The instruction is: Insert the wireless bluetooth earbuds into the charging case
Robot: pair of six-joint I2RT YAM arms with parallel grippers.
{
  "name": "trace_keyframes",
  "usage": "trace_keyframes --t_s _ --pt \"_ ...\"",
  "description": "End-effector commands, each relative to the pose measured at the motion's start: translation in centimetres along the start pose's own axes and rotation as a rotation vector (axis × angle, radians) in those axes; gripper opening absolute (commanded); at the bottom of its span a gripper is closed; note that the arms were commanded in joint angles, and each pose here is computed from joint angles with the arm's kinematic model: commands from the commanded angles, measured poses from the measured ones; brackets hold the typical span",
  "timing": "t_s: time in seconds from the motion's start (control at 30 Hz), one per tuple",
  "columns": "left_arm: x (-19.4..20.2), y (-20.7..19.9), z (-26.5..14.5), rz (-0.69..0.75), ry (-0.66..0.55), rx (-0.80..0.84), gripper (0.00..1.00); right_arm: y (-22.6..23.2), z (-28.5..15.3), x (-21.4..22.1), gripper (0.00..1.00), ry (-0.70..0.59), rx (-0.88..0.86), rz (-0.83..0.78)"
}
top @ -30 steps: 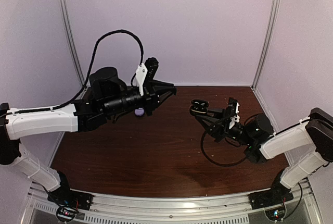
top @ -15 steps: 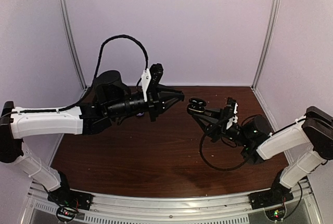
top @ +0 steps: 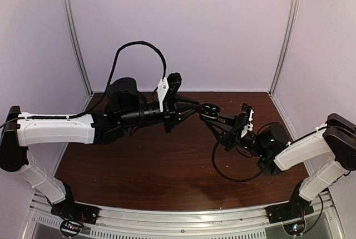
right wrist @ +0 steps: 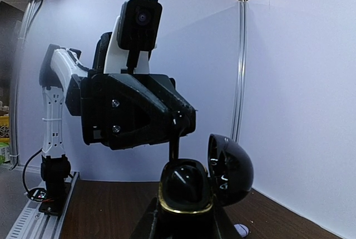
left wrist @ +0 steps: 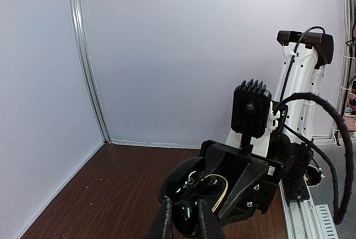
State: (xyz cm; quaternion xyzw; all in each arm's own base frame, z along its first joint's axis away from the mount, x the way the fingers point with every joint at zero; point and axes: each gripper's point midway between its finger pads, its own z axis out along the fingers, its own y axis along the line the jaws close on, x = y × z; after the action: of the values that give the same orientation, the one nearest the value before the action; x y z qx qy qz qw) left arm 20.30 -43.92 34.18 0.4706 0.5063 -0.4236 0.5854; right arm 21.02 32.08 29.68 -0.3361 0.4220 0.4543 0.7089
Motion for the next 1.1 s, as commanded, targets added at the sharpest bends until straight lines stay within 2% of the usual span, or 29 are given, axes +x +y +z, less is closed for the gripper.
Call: trace_keyframes --t_s 0.0,0.23,1.07 --pt "-2.5 -0.3 0.6 0.038 -0.068 0.018 0.07 0.2 0.7 -0.9 0.00 -0.029 -0.004 -0.015" --pt "-3.1 -0.2 0.5 0.044 -0.078 0.016 0.07 0.2 0.6 -0.6 0.00 -0.023 -0.001 -0.013" --pt "-0.5 0.7 1.3 0.011 -0.009 -0.027 0.07 0.9 0.4 -2.8 0.00 -0.081 -0.015 -0.046"
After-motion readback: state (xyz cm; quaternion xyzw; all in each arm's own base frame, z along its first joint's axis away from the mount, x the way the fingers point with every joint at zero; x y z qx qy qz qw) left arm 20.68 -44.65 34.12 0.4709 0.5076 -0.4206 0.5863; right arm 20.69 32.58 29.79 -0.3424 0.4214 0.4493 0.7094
